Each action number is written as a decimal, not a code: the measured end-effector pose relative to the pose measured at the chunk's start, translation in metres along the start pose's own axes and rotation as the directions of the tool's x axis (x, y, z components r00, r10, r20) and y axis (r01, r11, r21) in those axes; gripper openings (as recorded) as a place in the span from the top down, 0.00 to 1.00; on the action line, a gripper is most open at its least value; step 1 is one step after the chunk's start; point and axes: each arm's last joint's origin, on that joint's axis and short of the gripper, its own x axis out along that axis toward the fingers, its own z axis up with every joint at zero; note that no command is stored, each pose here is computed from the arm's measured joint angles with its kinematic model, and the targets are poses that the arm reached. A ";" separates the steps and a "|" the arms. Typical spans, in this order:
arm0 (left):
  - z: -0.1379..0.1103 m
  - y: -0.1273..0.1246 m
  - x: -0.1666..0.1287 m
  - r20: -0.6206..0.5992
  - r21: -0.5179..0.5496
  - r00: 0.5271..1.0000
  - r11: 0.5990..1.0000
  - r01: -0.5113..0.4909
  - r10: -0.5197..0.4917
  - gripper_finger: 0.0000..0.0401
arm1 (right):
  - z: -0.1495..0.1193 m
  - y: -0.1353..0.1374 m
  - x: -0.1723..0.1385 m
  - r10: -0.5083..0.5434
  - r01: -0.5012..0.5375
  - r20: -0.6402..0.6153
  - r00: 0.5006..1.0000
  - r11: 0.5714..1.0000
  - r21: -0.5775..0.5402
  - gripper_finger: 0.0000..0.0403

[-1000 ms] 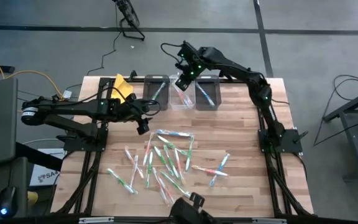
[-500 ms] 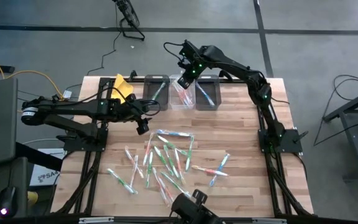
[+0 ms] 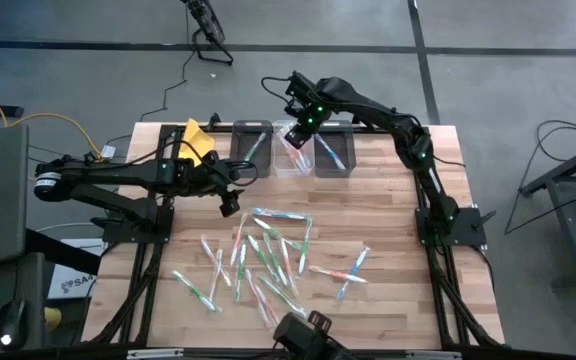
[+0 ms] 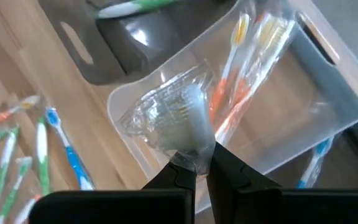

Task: Pick & Place Toothbrushes
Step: Put the orange toothbrush into the transparent bin, then put the blue toothbrush into the right black bin

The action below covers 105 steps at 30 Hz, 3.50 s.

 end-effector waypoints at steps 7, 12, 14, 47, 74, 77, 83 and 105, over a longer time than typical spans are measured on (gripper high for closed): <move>0.000 0.000 0.000 -0.001 -0.002 1.000 1.000 0.001 -0.001 0.37 | 0.003 -0.002 0.020 -0.007 0.007 -0.017 1.000 1.000 0.000 0.97; 0.000 0.000 0.000 -0.001 -0.002 1.000 1.000 0.001 -0.001 0.37 | 0.004 -0.005 0.023 -0.075 0.075 -0.007 0.997 0.997 0.005 0.90; 0.000 0.000 0.000 -0.001 -0.001 1.000 1.000 0.001 -0.001 0.37 | 0.004 -0.005 0.023 -0.091 0.091 0.002 0.996 0.996 0.011 0.85; -0.007 0.002 0.000 -0.073 -0.016 0.997 1.000 -0.017 0.016 0.37 | -0.005 0.032 0.011 -0.107 0.106 -0.001 0.994 0.984 -0.140 0.97; -0.036 0.010 -0.005 -0.019 -0.084 1.000 0.996 -0.016 0.015 0.37 | -0.105 0.123 -0.054 -0.190 0.191 0.040 0.981 0.913 -0.360 0.97; -0.036 0.010 -0.006 -0.012 -0.087 1.000 0.996 -0.015 0.014 0.37 | -0.128 0.124 -0.049 -0.165 0.187 0.092 0.982 0.914 -0.360 0.97; -0.034 0.009 -0.006 0.006 -0.094 1.000 0.996 -0.010 0.011 0.37 | -0.176 0.125 -0.035 -0.131 0.154 0.084 0.988 0.903 -0.401 0.97; -0.033 0.009 -0.005 0.012 -0.104 1.000 0.995 -0.008 0.009 0.37 | -0.217 0.136 0.042 0.069 0.003 0.108 0.992 0.831 -0.557 0.50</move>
